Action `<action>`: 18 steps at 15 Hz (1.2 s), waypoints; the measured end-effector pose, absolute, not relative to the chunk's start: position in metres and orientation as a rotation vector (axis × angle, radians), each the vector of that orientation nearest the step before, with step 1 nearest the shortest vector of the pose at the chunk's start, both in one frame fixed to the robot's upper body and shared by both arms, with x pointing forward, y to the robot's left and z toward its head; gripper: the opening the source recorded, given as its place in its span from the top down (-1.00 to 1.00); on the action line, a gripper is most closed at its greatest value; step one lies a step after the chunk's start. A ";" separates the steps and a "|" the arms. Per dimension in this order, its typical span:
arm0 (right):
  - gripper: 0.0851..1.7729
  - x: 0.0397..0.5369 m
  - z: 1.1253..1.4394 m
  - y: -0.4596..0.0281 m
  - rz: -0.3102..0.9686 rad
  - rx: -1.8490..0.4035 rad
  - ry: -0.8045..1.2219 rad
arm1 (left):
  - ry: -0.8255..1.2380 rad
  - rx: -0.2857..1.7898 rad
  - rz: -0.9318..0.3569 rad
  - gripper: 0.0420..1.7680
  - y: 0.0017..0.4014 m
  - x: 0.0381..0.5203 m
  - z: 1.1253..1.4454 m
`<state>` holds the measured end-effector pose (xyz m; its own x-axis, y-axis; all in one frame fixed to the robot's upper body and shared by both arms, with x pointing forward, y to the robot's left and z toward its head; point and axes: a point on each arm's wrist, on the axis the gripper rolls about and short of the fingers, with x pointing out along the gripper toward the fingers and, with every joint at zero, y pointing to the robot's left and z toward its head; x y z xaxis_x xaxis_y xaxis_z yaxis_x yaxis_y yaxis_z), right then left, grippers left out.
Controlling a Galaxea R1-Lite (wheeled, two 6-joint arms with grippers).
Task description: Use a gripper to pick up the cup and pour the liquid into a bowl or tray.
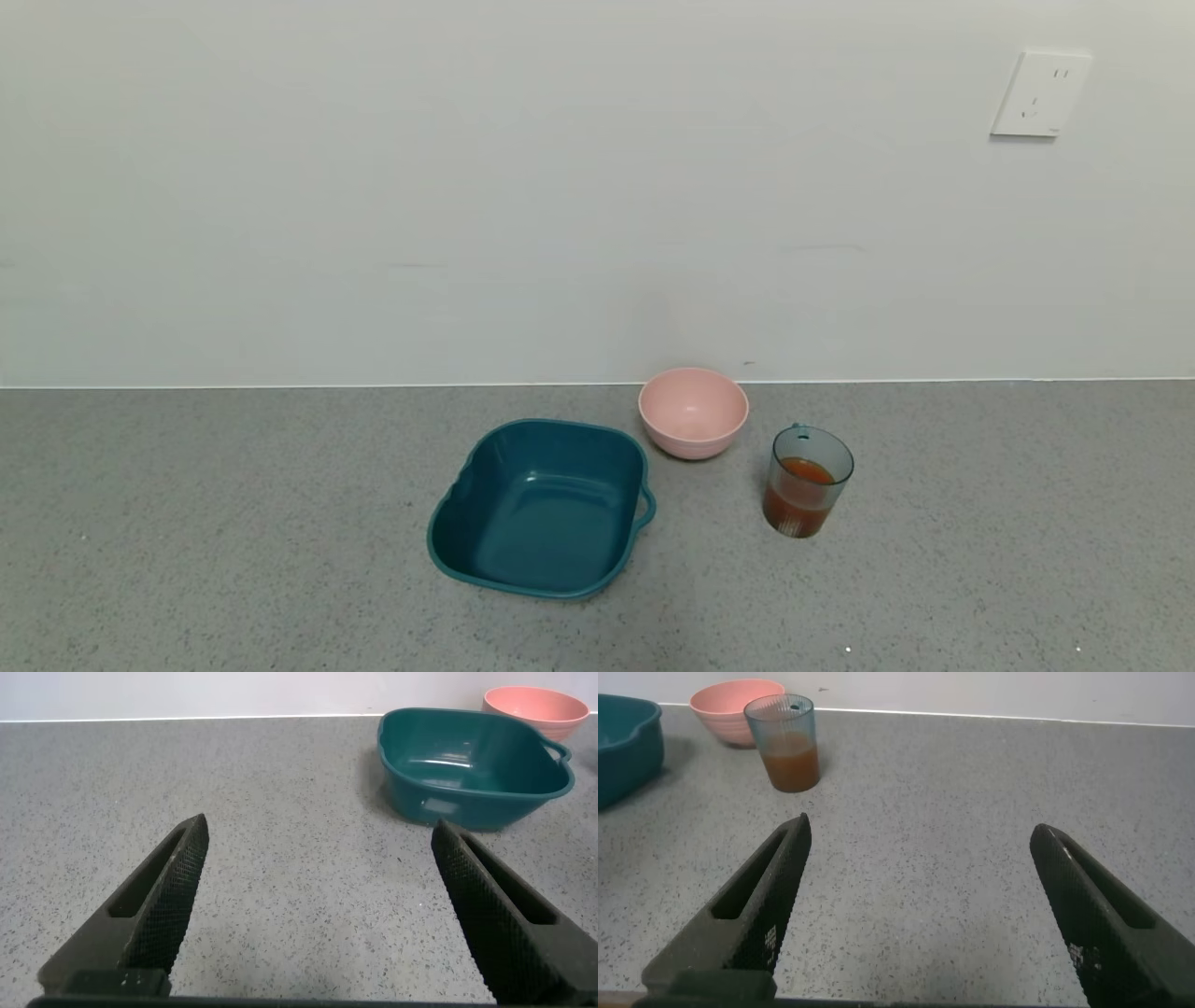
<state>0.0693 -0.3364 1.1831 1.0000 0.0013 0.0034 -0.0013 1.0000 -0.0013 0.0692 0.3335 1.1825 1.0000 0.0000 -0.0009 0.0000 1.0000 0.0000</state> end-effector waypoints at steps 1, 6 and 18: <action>-0.93 0.069 1.183 -0.336 0.001 -0.001 -0.003 | 0.001 0.000 0.000 -0.94 0.334 0.069 1.182; -0.93 0.069 1.183 -0.336 -0.003 0.000 -0.004 | 0.000 0.000 0.000 -0.94 0.334 0.069 1.183; -0.93 0.070 1.262 -0.337 -0.033 -0.051 -0.065 | 0.000 0.000 0.000 -0.94 0.334 0.069 1.182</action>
<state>0.0704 -0.3375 1.2617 0.9973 -0.0313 0.0659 0.0346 0.9981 -0.0502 0.0691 0.3335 1.1825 1.0000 0.0000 -0.0004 0.0000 1.0000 0.0000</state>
